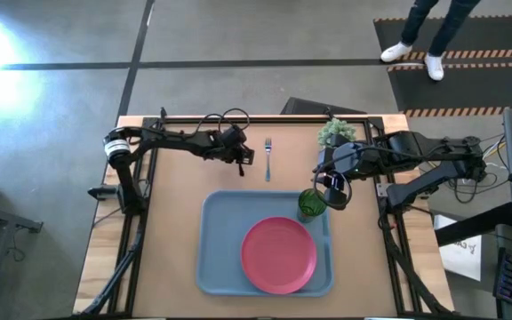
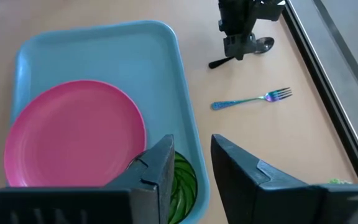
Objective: Pick and place plate/cup/fork/spoon on tray
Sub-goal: Put the black spoon on the blue tray to the left of the pink plate
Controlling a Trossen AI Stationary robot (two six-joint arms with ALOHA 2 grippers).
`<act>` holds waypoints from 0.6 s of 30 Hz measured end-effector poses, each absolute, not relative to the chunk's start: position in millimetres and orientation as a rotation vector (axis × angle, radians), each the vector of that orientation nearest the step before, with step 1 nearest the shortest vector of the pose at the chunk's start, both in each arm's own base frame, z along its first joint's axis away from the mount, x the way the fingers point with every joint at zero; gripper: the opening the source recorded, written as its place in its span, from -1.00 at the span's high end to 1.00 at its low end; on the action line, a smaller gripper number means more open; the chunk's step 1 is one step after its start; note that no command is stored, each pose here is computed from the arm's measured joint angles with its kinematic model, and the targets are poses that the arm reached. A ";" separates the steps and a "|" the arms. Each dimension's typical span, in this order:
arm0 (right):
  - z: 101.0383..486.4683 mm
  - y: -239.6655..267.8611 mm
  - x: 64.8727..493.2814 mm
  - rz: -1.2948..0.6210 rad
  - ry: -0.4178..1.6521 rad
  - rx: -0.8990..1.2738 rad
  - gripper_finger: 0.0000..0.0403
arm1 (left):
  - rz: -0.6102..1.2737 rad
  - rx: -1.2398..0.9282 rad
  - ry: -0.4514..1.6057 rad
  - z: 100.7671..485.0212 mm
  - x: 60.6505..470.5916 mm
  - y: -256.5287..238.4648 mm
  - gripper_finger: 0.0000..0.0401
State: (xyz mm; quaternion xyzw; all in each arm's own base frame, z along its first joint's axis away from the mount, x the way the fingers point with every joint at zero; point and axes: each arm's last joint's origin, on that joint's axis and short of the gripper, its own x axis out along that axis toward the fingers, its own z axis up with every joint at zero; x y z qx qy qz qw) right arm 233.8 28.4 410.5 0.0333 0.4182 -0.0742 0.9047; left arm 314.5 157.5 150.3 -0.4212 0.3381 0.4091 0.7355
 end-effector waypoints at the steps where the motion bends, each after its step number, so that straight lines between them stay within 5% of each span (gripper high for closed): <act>1: 410.5 28.4 233.8 -0.152 0.864 0.069 0.53 | 0.900 -0.926 0.745 149.9 314.2 157.4 0.52; 18: 410.3 28.4 233.6 -0.152 0.867 0.066 0.56 | 0.940 -0.967 0.781 141.0 314.8 155.8 0.54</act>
